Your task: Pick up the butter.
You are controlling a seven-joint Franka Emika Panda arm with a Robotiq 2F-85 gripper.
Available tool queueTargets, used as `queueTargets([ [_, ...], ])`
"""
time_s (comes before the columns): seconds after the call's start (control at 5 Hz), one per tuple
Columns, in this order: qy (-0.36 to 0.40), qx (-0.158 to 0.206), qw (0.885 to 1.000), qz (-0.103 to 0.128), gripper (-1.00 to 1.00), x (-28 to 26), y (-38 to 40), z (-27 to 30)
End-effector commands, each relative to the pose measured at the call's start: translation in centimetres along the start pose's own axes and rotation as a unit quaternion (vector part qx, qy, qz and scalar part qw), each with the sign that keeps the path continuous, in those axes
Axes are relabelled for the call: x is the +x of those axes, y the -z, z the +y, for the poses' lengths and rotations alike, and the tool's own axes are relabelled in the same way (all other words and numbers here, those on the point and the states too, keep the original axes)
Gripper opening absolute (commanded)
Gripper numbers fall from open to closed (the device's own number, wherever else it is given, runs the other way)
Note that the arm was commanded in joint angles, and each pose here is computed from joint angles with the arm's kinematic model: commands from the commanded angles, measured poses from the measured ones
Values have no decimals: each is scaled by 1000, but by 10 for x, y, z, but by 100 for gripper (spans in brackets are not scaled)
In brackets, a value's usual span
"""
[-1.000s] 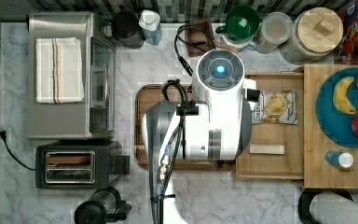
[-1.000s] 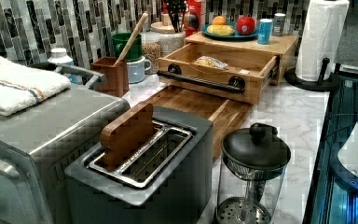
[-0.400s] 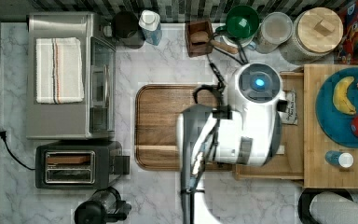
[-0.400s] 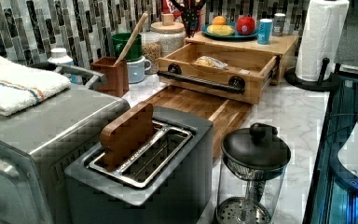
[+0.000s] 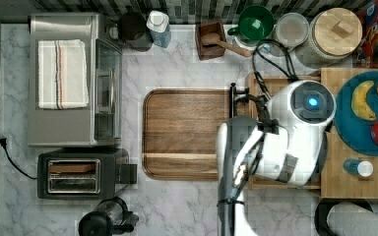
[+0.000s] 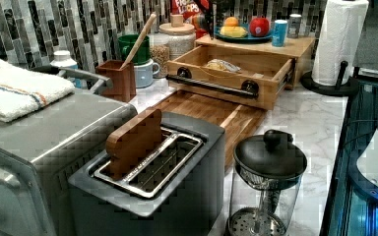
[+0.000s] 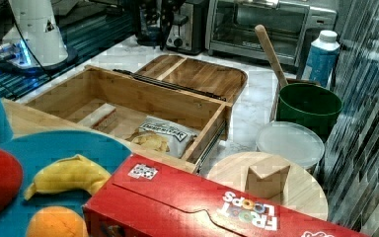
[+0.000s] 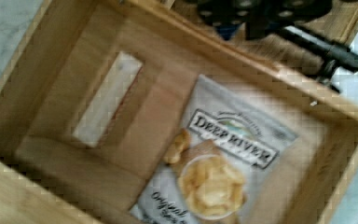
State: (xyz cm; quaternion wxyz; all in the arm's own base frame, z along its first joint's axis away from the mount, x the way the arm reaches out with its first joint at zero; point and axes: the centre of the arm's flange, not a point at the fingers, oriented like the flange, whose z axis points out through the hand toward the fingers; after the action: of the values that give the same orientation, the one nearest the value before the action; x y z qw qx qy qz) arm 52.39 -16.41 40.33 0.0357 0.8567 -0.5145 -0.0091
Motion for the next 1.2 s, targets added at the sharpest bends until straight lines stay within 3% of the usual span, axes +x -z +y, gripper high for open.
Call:
queueTargets([
  [0.2, 1, -4, 1000, 20, 100, 24, -2, 36],
  [0.6, -59, 18, 998, 28, 100, 38, -41, 64],
  [0.8, -106, 2, 994, 9, 100, 48, -58, 74],
  [1.2, -204, 5, 979, -21, 100, 54, -90, 89],
])
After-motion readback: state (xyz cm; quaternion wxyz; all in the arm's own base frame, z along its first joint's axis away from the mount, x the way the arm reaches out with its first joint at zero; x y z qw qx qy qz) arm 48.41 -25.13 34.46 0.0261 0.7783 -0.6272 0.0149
